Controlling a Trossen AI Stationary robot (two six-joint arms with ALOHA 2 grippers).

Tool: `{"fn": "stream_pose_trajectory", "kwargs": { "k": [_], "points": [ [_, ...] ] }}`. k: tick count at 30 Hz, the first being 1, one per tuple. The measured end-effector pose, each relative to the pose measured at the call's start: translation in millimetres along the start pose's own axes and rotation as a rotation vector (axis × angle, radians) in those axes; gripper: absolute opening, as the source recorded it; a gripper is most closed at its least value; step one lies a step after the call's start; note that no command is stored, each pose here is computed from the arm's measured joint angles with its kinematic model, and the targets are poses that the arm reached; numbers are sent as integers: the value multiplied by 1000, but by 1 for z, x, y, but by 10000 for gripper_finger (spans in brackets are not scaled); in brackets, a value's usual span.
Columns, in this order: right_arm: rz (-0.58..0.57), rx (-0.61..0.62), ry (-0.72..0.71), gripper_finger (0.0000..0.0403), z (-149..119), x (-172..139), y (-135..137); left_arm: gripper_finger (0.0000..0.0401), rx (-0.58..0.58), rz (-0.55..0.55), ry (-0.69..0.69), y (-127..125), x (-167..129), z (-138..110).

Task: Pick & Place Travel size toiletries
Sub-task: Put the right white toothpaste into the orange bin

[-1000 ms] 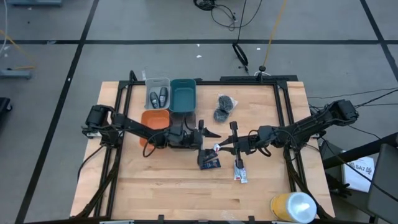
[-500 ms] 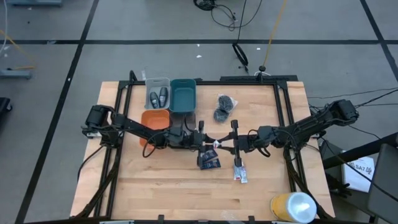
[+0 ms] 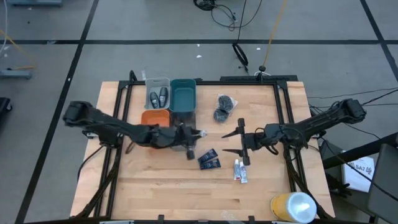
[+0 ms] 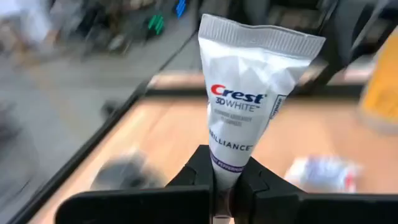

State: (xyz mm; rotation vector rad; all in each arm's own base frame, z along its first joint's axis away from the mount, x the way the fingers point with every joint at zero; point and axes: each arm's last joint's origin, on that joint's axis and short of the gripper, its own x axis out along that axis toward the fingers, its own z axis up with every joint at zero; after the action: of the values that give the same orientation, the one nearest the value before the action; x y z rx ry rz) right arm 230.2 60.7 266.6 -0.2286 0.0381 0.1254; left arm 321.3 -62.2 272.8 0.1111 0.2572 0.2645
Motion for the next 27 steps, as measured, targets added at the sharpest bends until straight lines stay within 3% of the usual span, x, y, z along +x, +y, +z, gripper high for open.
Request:
{"fn": "stream_pose_trajectory", "kwargs": {
  "k": [4, 9, 18, 27],
  "points": [
    [12, 17, 52, 220, -1, -7, -1, 21, -82, 171, 152, 6, -29, -8],
    [20, 20, 89, 212, -2, -13, -1, 7, -220, 325, 223, 13, -61, -32],
    [18, 34, 86, 210, -1, -14, -2, 6, -490, 526, 377, 37, -103, -93],
    [14, 34, 83, 208, 0, -14, -2, 21, -673, 627, 517, 52, -115, -139]
  ]
}}
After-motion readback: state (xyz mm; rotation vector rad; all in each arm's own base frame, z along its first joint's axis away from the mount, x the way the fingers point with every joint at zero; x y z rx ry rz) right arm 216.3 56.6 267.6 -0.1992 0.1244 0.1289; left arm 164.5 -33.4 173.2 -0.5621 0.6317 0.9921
